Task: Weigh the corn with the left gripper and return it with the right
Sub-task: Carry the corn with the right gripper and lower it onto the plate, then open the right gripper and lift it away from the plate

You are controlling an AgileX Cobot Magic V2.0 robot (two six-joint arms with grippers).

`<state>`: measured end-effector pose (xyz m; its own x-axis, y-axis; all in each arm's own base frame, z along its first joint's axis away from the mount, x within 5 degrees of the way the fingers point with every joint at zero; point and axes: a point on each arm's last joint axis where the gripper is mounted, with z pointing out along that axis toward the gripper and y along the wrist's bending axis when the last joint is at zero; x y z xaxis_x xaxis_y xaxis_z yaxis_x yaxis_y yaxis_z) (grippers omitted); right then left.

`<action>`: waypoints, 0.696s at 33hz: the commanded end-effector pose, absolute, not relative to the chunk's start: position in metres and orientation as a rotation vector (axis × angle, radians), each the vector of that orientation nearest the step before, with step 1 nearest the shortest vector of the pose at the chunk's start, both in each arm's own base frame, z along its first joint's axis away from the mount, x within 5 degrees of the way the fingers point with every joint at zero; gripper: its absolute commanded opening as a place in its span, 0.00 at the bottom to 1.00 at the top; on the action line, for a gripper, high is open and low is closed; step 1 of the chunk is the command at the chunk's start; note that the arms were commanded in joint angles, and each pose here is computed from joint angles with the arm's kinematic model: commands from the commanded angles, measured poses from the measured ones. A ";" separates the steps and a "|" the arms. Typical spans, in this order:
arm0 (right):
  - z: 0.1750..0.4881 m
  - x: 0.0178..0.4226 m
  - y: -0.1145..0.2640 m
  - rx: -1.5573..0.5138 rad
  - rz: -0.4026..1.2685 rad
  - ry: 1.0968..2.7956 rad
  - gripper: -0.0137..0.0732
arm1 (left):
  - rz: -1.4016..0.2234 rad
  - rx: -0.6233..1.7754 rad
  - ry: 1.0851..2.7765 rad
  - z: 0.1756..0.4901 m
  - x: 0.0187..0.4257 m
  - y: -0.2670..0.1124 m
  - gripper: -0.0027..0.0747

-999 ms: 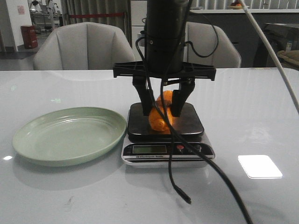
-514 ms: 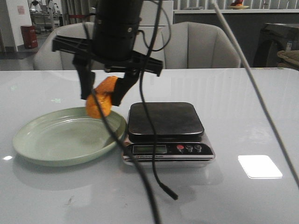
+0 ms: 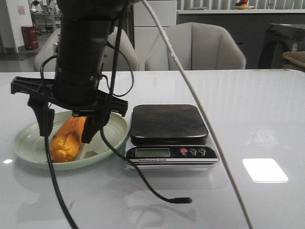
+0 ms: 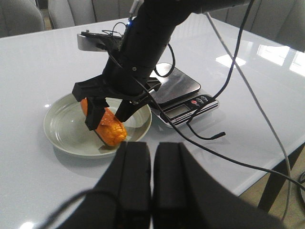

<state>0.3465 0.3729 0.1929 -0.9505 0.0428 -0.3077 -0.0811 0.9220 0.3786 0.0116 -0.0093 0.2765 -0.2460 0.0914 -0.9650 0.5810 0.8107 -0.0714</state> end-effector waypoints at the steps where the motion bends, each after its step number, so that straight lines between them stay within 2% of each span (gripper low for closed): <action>1: 0.250 0.356 0.363 -0.005 0.678 2.631 0.83 | -0.543 0.485 1.666 0.291 0.007 -0.007 0.18; 5: 0.265 0.367 0.346 0.027 0.640 2.649 0.83 | -0.543 0.485 1.666 0.291 0.007 -0.007 0.18; 9: 0.281 0.375 0.324 -0.045 0.575 2.675 0.82 | -0.543 0.485 1.666 0.291 0.007 -0.007 0.18; 17: 0.286 0.384 0.283 -0.461 0.533 2.774 0.82 | -0.543 0.485 1.666 0.291 0.007 -0.007 0.18; 23: 0.296 0.386 0.255 -0.666 0.537 2.800 0.82 | -0.543 0.485 1.666 0.291 0.007 -0.007 0.18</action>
